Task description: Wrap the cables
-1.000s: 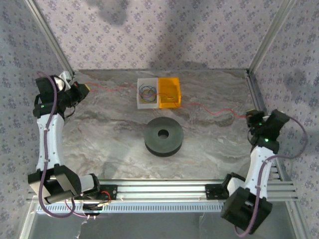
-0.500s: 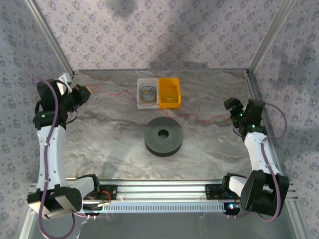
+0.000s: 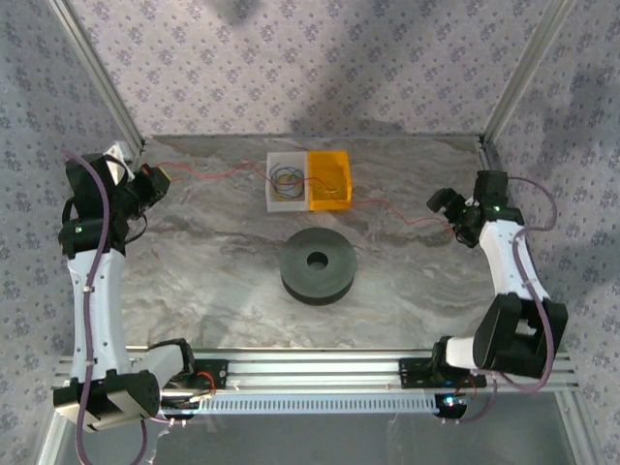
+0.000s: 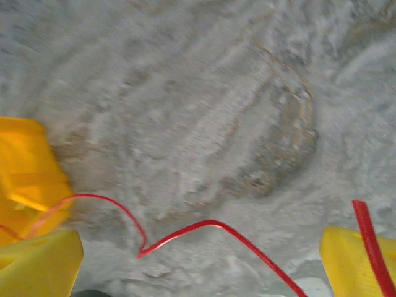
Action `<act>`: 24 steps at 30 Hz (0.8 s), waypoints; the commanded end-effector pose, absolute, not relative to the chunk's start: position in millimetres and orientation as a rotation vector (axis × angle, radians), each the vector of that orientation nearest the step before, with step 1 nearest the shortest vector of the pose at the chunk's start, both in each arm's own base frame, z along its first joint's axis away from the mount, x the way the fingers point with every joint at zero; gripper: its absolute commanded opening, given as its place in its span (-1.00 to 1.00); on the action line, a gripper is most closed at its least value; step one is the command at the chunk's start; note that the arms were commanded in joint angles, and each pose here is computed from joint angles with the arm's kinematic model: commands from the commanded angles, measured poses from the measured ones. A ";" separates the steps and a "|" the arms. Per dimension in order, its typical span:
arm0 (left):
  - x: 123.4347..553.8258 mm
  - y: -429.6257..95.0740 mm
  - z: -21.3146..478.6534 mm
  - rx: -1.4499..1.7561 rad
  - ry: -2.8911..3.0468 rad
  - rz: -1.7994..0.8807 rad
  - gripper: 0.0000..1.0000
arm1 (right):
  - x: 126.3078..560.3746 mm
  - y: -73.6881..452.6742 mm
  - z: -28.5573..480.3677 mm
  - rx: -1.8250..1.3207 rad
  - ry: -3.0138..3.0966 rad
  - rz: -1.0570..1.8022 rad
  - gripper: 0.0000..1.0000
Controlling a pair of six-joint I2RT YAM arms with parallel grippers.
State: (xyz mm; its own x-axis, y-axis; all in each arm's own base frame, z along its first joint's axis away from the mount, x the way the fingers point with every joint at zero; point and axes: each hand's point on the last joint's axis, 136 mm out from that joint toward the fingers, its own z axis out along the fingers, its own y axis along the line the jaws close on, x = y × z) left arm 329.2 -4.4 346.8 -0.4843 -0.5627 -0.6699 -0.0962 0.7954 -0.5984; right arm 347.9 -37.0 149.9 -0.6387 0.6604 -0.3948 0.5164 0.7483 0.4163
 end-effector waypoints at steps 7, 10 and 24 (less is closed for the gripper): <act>322.9 -1.8 370.1 -0.450 1.989 -0.558 -1.00 | 314.1 -67.5 119.0 0.851 2.640 -0.020 1.00; 324.0 -0.7 370.4 -0.453 1.989 -0.554 -1.00 | 309.6 -69.2 112.7 0.857 2.651 0.002 1.00; 322.8 -2.1 368.5 -0.456 1.989 -0.565 -1.00 | 346.7 88.3 251.5 0.273 2.334 0.625 1.00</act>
